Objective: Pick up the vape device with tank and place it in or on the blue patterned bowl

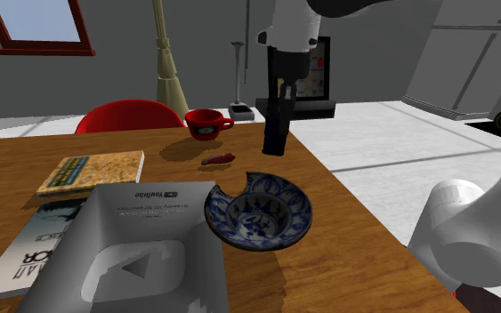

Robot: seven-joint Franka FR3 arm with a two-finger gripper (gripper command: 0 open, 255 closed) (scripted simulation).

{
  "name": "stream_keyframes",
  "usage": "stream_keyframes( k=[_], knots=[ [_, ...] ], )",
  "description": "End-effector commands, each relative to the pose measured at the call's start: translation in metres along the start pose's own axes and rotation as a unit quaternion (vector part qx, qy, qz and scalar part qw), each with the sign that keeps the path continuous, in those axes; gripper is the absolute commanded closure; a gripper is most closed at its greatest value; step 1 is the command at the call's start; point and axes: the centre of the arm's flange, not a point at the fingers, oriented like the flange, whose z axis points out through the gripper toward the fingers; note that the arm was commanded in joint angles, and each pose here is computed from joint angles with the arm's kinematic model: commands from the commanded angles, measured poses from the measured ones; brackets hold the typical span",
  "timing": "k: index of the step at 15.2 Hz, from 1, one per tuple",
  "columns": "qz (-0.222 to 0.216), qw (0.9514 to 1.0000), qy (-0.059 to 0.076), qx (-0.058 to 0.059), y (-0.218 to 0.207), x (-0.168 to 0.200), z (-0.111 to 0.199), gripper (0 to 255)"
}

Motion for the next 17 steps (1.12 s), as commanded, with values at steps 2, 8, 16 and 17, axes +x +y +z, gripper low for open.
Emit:
stream_keyframes(
  k=[2,8,16,17],
  knots=[
    [0.000,1.0000,0.000,0.000,0.000,0.000,-0.016,255],
    [0.000,1.0000,0.000,0.000,0.001,-0.001,-0.047,255],
    [0.000,1.0000,0.000,0.000,0.002,-0.002,-0.086,255],
    [0.000,1.0000,0.000,0.000,-0.012,-0.001,-0.087,255]
  ],
)
